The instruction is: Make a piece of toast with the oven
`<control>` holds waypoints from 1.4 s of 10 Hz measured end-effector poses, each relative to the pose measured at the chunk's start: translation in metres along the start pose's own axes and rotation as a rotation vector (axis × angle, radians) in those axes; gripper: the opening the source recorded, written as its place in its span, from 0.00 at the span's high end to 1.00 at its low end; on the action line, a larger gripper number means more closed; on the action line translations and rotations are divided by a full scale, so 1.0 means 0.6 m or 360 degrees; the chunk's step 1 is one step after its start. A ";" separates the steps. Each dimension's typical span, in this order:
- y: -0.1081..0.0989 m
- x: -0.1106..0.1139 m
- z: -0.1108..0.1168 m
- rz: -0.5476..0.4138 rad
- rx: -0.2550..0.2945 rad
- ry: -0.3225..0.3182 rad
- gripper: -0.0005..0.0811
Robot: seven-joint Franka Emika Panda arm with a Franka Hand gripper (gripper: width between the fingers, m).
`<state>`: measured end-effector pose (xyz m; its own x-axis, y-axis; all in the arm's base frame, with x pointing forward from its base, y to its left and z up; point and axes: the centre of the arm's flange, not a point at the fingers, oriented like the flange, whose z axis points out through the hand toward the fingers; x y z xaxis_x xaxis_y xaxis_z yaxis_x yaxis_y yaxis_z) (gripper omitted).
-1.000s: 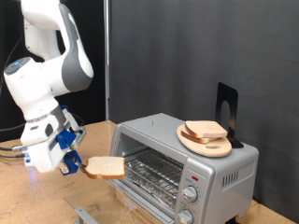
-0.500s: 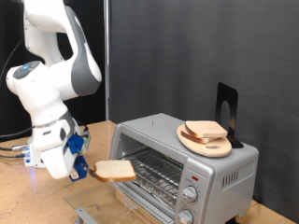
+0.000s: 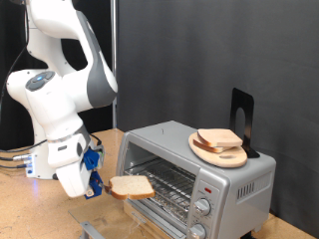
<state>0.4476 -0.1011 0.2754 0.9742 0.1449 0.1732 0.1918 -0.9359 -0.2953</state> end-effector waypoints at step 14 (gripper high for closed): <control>-0.101 0.038 0.024 -0.0381 -0.0219 -0.0053 0.51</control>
<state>0.4602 -0.0365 0.2837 0.9069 0.3755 0.1913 0.4012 -0.9082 -0.1192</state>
